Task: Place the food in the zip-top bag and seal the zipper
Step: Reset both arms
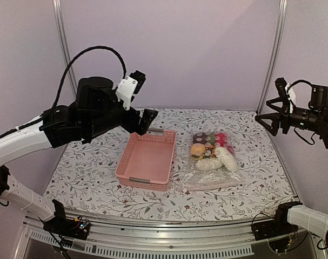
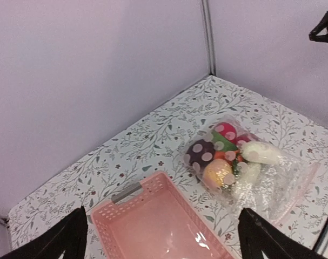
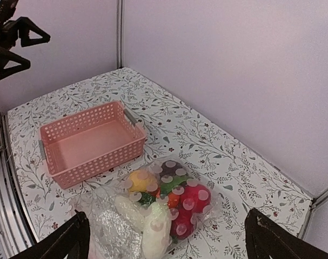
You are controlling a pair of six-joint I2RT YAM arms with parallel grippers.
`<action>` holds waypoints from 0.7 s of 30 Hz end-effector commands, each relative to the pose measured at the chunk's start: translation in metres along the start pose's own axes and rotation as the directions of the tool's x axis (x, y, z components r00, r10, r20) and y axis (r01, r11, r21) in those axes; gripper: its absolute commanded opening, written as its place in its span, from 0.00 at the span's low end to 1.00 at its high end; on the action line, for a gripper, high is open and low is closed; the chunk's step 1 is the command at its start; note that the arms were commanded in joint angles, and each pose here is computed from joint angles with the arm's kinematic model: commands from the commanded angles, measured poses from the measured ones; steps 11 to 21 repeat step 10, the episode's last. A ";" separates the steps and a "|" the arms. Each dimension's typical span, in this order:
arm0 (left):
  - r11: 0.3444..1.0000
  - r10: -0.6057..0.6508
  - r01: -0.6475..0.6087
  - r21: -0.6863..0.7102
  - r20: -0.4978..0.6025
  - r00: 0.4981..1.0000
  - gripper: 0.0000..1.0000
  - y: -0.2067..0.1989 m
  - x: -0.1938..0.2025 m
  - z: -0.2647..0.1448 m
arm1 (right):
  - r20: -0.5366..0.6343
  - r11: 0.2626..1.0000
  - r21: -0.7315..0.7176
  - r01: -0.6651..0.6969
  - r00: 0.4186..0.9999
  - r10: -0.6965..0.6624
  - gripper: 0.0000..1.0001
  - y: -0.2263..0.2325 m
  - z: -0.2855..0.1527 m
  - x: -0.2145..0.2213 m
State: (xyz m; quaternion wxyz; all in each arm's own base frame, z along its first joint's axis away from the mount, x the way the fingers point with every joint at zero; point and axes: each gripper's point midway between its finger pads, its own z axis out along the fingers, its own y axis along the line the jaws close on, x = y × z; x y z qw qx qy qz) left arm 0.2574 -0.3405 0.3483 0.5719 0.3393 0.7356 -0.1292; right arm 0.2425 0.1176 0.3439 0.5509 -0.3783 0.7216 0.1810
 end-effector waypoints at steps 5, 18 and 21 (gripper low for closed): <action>0.864 -0.293 0.344 -0.368 0.188 0.937 1.00 0.120 -0.012 -0.055 | 0.237 0.875 0.305 -0.375 0.920 0.312 0.99 -0.090 -0.011 -0.066; 0.831 -0.319 0.372 -0.414 0.194 0.928 1.00 0.130 0.010 -0.064 | 0.234 0.818 0.407 -0.406 0.912 0.337 0.99 -0.106 -0.009 -0.036; 0.831 -0.319 0.372 -0.414 0.194 0.928 1.00 0.130 0.010 -0.064 | 0.234 0.818 0.407 -0.406 0.912 0.337 0.99 -0.106 -0.009 -0.036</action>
